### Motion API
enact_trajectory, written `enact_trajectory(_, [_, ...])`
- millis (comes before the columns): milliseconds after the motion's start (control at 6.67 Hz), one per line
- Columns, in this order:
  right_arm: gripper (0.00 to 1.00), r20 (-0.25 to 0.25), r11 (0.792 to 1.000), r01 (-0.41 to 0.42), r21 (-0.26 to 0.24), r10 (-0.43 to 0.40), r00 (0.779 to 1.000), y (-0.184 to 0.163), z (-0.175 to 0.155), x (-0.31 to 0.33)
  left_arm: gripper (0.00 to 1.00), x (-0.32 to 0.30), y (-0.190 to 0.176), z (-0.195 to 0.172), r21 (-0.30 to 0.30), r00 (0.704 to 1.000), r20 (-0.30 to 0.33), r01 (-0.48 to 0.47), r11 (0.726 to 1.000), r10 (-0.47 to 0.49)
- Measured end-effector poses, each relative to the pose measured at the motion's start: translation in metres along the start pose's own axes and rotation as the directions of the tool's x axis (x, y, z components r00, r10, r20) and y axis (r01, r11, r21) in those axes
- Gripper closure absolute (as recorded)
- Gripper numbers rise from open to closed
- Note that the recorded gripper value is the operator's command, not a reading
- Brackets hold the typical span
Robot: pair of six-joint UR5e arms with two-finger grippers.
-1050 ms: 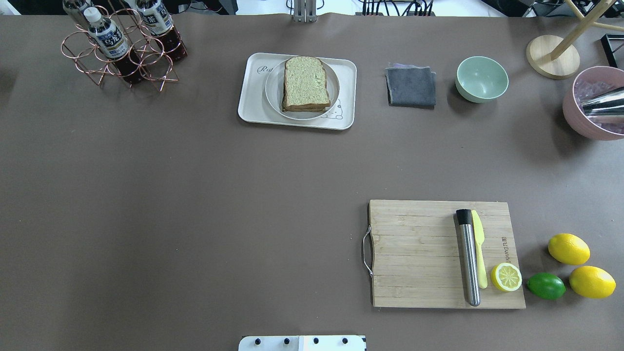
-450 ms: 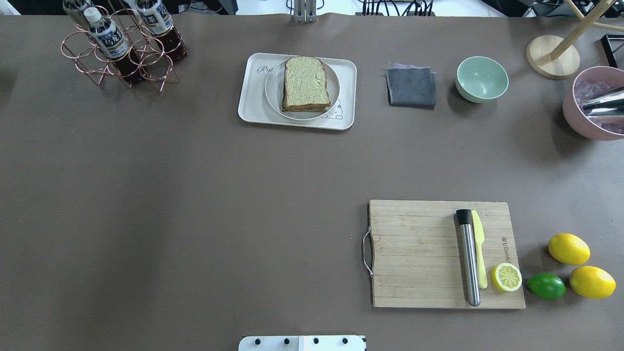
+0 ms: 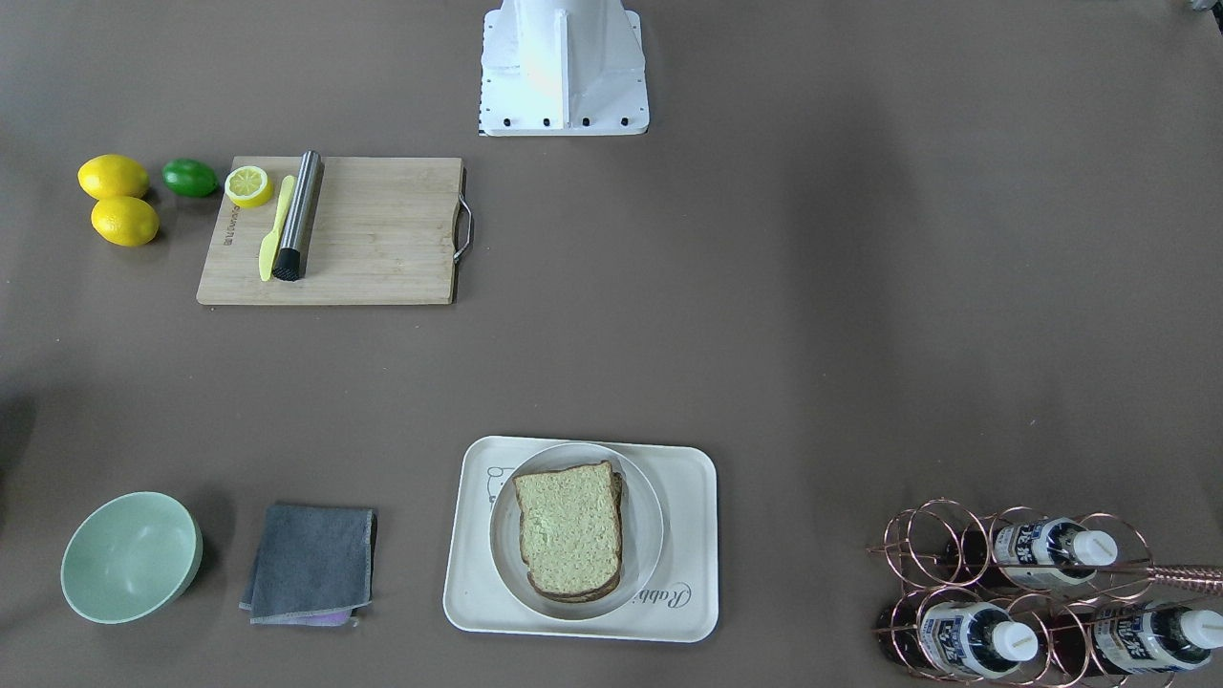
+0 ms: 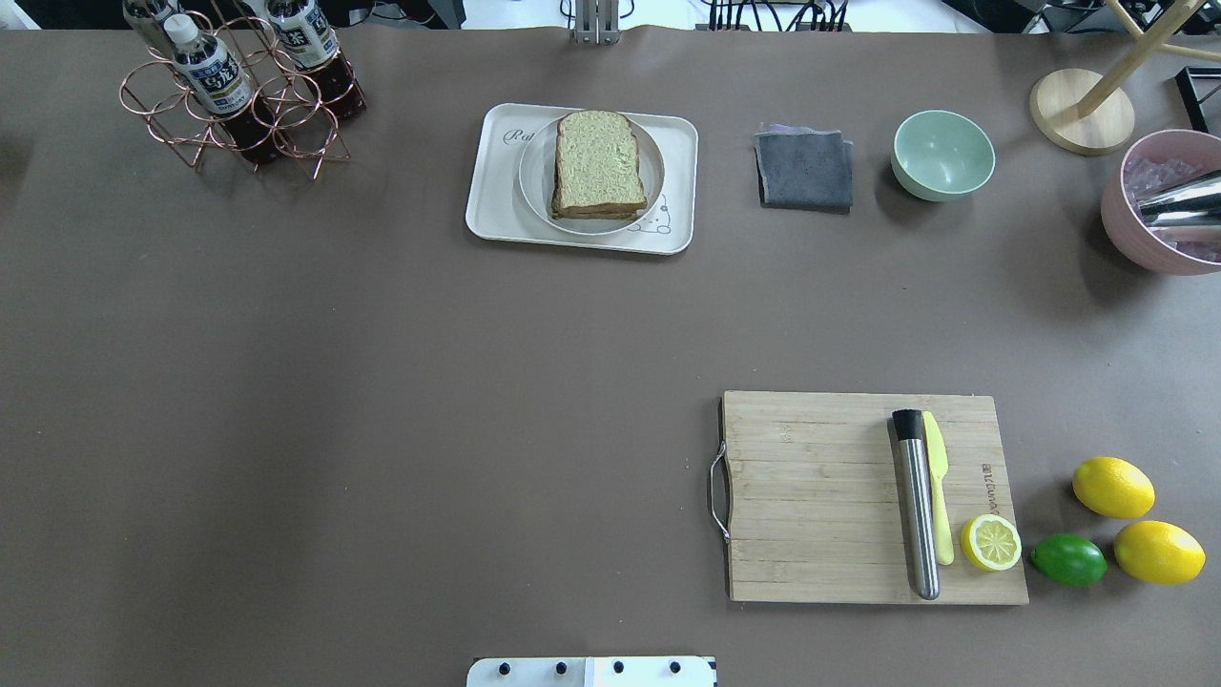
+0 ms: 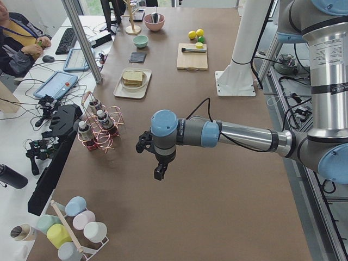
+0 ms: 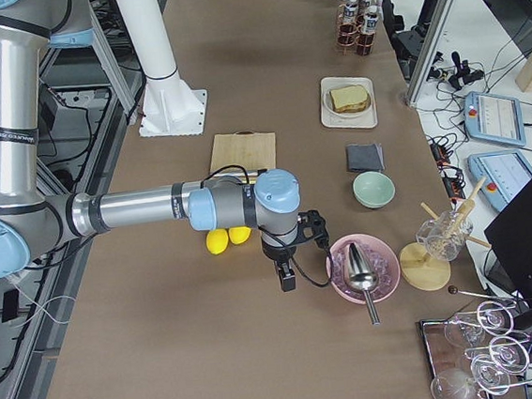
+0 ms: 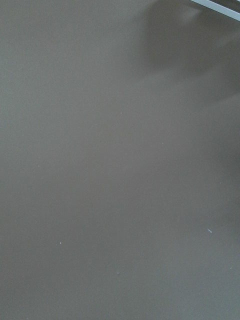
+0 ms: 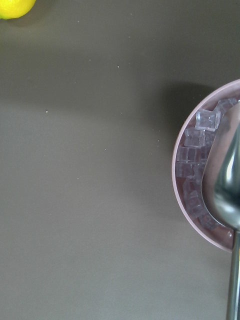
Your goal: Make sandwich and place on tray
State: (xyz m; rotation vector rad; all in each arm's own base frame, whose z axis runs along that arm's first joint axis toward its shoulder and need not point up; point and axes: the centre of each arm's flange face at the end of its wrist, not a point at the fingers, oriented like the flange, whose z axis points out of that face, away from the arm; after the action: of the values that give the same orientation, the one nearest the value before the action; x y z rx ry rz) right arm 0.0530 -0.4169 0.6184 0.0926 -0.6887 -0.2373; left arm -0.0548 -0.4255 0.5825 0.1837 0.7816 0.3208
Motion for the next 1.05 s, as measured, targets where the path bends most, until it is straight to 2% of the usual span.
enact_trajectory(1050, [0.0, 0.005, 1.0, 0.007, 0.0, -0.007, 1.0, 0.0, -0.0003, -0.0044, 0.03, 0.0089, 0.0026, -0.0086, 0.009, 1.0, 0.006, -0.012, 1.0, 0.012])
